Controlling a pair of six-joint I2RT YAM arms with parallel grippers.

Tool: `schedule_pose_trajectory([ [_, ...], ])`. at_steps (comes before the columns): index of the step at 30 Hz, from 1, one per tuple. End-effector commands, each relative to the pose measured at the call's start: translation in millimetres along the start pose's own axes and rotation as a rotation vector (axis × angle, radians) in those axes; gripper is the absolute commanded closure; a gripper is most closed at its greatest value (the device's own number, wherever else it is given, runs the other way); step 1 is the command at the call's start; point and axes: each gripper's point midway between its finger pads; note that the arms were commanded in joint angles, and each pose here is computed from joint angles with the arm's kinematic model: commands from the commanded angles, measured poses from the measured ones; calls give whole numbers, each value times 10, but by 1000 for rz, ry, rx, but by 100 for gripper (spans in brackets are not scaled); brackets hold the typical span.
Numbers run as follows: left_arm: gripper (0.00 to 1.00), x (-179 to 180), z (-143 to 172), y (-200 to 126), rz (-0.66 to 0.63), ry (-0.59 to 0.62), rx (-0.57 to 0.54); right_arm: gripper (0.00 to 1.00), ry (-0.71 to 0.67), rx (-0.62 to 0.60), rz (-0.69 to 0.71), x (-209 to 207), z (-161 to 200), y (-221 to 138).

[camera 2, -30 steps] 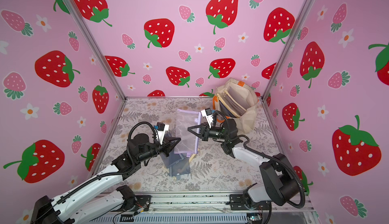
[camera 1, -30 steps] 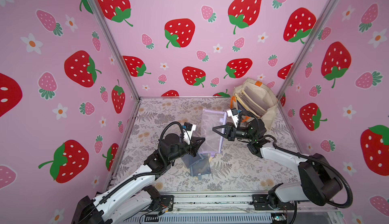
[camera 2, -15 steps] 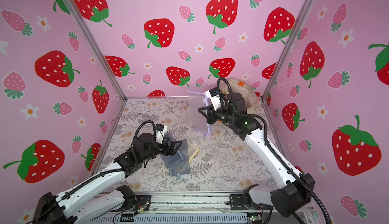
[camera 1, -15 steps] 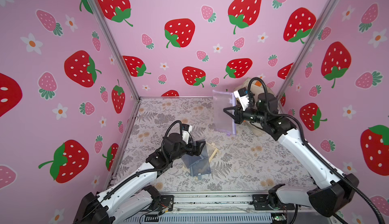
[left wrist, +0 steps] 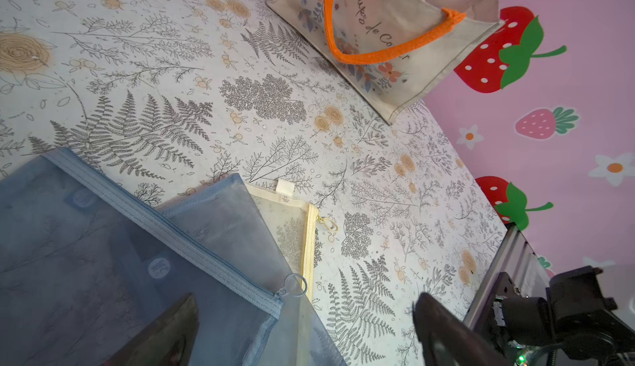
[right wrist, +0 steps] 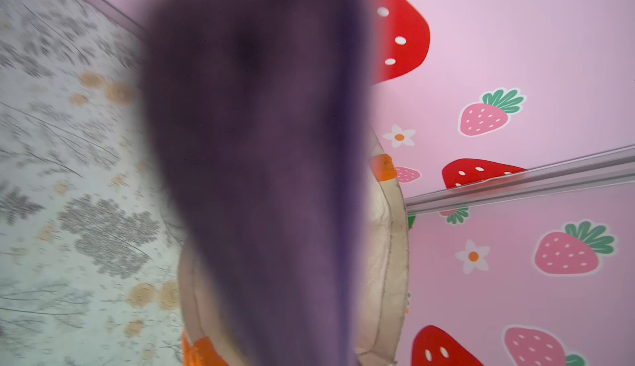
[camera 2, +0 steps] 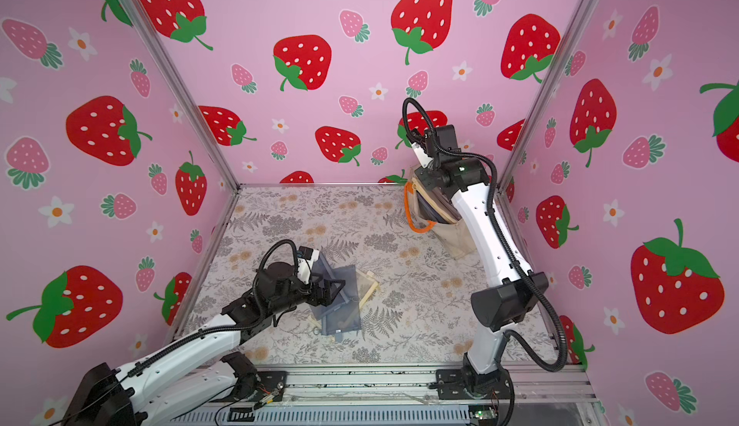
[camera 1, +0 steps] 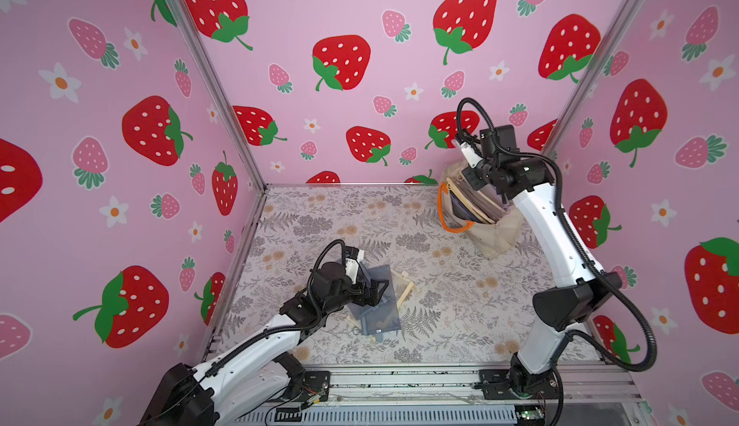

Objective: Put the pencil pouch into the canvas bag
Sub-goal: Place the pencil pouch in the canvas bag.

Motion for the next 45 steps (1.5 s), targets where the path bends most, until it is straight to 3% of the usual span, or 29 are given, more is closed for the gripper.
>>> schedule_pose_trajectory([
  [1,1,-52,-89,0,45,-5,-33,100,-129,78,23,-86,174,136],
  [20,1,-45,-138,-93,68,-10,-68,100,8,117,-187,359,408,975],
  [28,1,-22,-117,-75,65,-14,-67,100,59,83,-236,417,307,958],
  [45,1,-4,-84,-40,80,-27,-68,100,72,179,-311,603,637,964],
])
Point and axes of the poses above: each gripper's point midway between its finger pads, its own y axis out along the fingers, its own x axis along the line the jaws close on, z = x × y, and after that the axes turned 4 degrees about -y, right-handed
